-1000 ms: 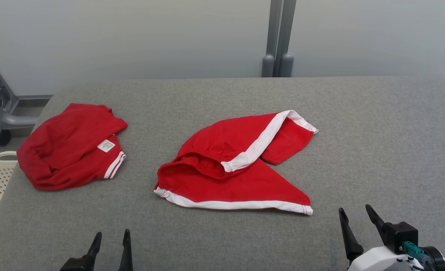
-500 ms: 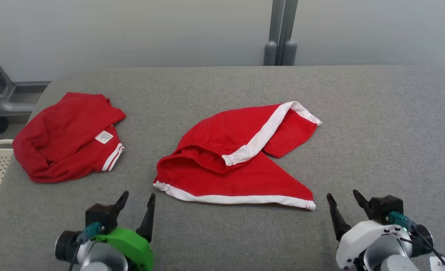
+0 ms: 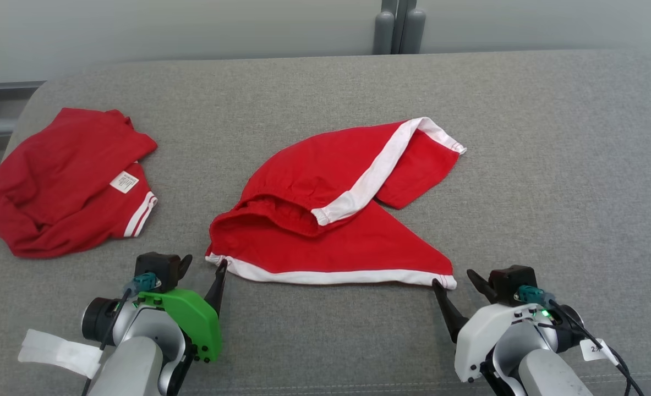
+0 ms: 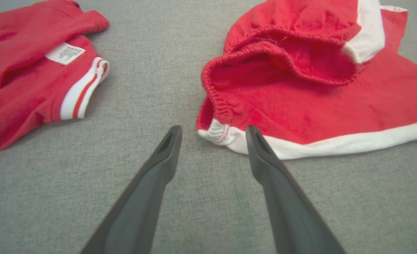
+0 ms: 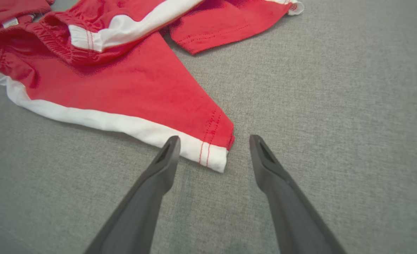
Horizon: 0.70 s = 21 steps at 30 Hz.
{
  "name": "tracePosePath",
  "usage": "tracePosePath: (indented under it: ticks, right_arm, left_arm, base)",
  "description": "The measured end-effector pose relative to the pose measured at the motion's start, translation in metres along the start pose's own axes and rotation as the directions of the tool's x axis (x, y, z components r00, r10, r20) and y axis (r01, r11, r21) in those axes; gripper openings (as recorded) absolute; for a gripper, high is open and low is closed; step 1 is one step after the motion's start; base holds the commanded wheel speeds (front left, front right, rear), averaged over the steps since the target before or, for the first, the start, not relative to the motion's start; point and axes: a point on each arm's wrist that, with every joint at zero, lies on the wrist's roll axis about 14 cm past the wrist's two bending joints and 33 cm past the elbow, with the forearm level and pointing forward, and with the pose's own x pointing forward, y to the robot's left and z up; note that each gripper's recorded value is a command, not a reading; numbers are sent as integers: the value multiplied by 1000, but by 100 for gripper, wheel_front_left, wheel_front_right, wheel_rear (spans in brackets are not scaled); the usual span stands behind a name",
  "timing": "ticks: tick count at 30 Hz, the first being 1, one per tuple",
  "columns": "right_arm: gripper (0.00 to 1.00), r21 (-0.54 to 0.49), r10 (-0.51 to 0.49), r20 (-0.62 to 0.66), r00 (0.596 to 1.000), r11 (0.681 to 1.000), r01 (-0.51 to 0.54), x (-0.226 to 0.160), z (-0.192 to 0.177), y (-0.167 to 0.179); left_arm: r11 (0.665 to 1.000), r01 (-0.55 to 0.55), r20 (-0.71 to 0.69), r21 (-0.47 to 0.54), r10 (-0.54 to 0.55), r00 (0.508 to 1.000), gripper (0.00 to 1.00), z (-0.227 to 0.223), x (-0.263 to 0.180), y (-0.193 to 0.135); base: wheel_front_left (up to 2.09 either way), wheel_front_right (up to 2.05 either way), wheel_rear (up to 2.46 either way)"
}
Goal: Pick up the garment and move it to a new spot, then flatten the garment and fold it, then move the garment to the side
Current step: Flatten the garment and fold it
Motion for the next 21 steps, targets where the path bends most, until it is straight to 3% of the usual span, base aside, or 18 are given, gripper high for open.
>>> tracePosePath:
  ticks: [2,3,4,6,10,11,14,21]
  right_arm:
    - [100,9,3,-8,1000,1000,-3,1,-4,1]
    - [100,11,4,-9,1000,1000,-4,1,-5,1]
    - [100,14,5,-6,1000,1000,-5,2,-4,1]
    - [100,16,5,-10,1000,1000,-5,4,-6,0]
    - [100,14,6,-20,1000,1000,-5,5,-11,0]
    - [100,14,7,-23,1000,1000,-6,6,-11,0]
    - [100,20,0,-31,1000,1000,0,8,-13,-2]
    - [100,36,-22,-50,999,999,24,10,-19,-11]
  left_arm:
    - [1000,7,-4,-2,-7,1000,96,-2,3,0]
    - [1000,11,-11,0,-11,1000,92,-4,5,-1]
    - [1000,15,-16,0,-15,1000,79,-5,6,-2]
    - [1000,21,-23,5,-21,1000,64,-6,9,-3]
    - [1000,26,-26,11,-26,999,60,-5,12,-3]
    - [1000,28,-27,14,-27,999,48,-4,13,-3]
    - [999,33,-38,18,-32,999,38,-6,16,-4]
    - [999,39,-51,15,-38,998,29,-9,20,-4]
  base:
    - [0,0,0]
    - [0,0,0]
    - [0,0,0]
    - [0,0,0]
    - [0,0,0]
    - [0,0,0]
    - [0,0,0]
    - [0,0,0]
